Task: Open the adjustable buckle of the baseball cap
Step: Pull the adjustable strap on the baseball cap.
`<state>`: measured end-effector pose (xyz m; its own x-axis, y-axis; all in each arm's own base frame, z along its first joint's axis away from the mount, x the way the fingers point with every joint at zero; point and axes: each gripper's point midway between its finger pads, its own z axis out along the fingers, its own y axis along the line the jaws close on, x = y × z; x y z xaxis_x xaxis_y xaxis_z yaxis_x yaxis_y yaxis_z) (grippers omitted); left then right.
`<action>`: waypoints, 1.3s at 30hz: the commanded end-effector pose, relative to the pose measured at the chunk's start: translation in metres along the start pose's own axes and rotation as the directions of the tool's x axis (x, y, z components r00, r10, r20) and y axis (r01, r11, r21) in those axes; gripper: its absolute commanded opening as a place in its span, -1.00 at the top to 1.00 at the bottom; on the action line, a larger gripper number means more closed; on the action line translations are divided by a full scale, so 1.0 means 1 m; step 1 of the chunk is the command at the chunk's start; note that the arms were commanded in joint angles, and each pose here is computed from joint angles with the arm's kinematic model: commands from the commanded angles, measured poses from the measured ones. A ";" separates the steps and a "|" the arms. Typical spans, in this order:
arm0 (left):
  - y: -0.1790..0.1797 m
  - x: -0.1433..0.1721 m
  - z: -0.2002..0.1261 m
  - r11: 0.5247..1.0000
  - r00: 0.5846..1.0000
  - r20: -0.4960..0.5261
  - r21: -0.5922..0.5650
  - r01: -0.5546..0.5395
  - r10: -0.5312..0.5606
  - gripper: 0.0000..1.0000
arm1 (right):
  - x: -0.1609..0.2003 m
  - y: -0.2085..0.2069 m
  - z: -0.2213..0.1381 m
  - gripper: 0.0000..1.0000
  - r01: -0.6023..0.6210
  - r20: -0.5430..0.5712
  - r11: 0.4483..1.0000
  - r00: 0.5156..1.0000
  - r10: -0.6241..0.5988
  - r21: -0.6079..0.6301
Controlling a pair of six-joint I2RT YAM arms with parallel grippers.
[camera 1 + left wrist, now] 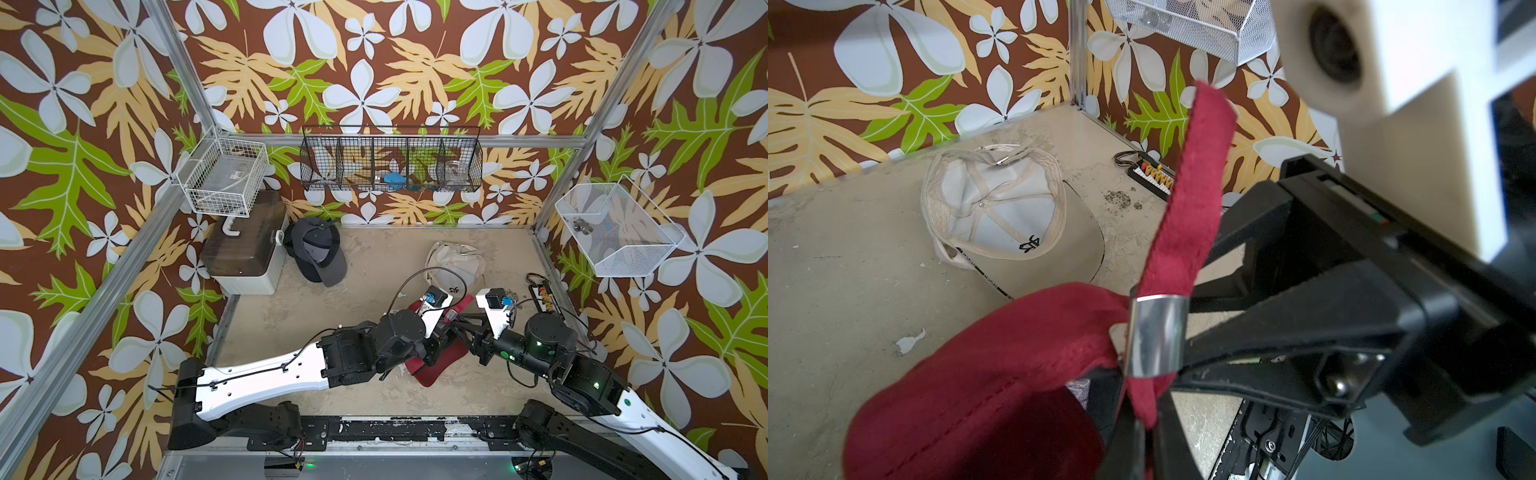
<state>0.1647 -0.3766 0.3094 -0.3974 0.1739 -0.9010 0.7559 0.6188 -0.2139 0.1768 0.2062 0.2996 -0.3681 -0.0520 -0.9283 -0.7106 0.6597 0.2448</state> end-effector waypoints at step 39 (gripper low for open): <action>-0.002 0.023 0.000 0.999 0.998 -0.060 0.038 0.008 -0.006 0.91 | -0.050 0.038 -0.005 1.00 0.011 0.142 0.987 0.990 0.012 -0.162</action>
<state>0.1553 -0.3739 0.2859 -0.4273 0.2322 -0.8738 0.7717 0.5972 -0.2187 0.1641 0.2269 0.3356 -0.3146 -0.0027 -0.9492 -0.7925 0.5512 0.2611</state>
